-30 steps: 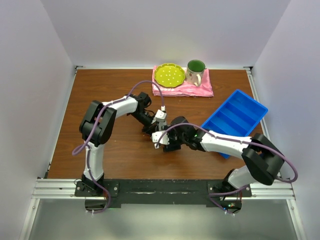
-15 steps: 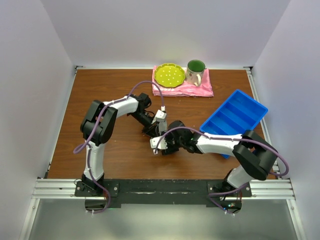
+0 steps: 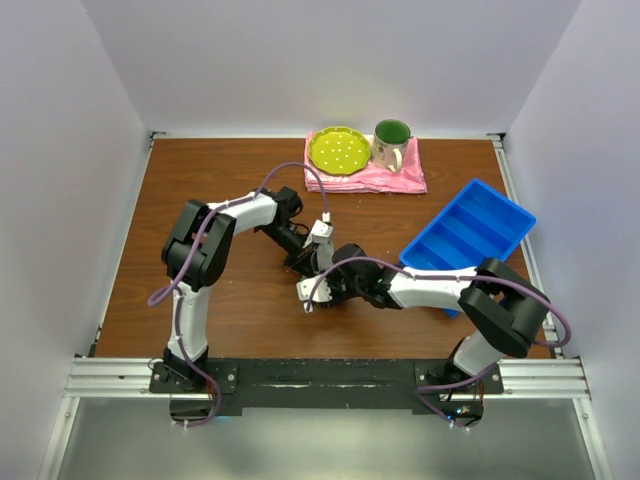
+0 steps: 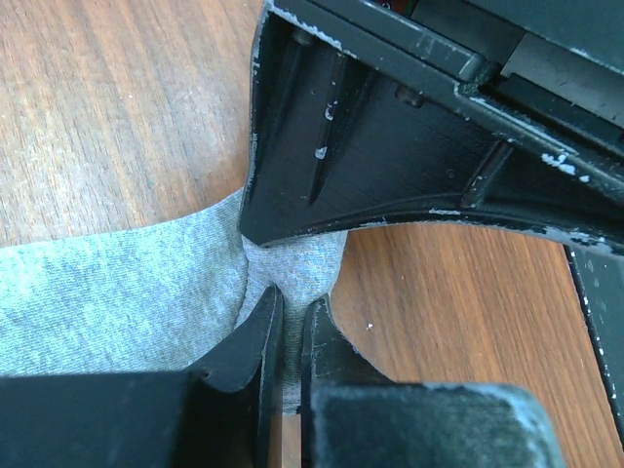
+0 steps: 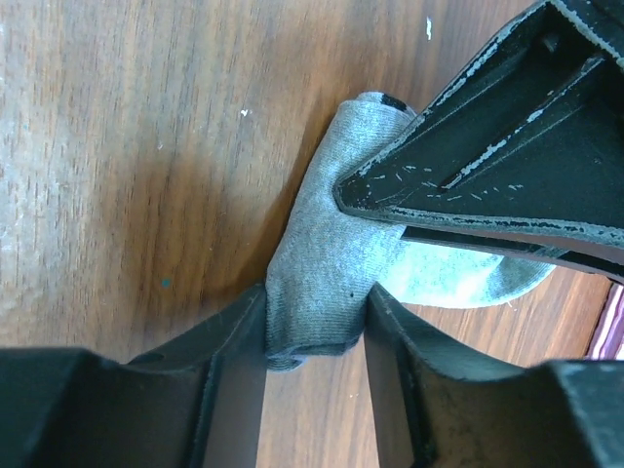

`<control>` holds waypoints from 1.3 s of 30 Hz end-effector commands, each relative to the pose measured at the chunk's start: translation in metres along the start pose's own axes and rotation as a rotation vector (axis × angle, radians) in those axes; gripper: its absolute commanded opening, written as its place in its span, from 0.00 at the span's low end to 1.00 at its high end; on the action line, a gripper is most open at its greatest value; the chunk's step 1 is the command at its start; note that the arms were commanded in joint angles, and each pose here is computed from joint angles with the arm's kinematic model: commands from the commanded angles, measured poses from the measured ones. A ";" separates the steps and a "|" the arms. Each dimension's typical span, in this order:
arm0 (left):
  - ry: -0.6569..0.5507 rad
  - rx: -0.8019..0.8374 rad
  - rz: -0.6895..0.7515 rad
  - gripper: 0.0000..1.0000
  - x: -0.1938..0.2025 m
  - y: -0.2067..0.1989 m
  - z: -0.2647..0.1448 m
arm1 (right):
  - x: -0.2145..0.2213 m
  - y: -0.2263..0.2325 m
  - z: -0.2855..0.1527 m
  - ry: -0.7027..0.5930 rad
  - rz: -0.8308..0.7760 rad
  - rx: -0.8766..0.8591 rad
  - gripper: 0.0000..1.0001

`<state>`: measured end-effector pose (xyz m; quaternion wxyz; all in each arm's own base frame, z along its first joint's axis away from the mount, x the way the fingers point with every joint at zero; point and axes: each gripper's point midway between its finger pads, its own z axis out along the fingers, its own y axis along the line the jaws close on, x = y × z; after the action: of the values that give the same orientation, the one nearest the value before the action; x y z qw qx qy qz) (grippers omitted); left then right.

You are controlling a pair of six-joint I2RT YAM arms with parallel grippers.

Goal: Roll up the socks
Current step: Roll the sock at the center of the board.

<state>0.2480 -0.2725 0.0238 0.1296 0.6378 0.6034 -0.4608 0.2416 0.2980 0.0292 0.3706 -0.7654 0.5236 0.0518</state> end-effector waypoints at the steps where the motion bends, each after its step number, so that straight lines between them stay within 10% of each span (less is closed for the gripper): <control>1: 0.380 0.030 -0.166 0.00 0.110 -0.012 0.008 | -0.008 0.003 0.006 -0.008 -0.025 -0.026 0.38; 11: 0.410 -0.002 -0.159 0.00 0.117 -0.010 0.003 | -0.006 0.011 0.011 0.031 -0.024 -0.093 0.08; 22: 0.415 -0.030 -0.178 0.06 0.129 -0.021 -0.019 | -0.028 0.010 0.035 0.048 0.031 -0.170 0.01; 39: 0.399 -0.169 -0.086 0.56 0.118 -0.013 -0.036 | -0.046 0.019 0.050 0.019 0.176 -0.260 0.00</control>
<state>0.2459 -0.2190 0.0181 0.1416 0.6381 0.6462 -0.3941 0.2382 0.3577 0.0264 0.2910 -0.7666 0.5629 0.1043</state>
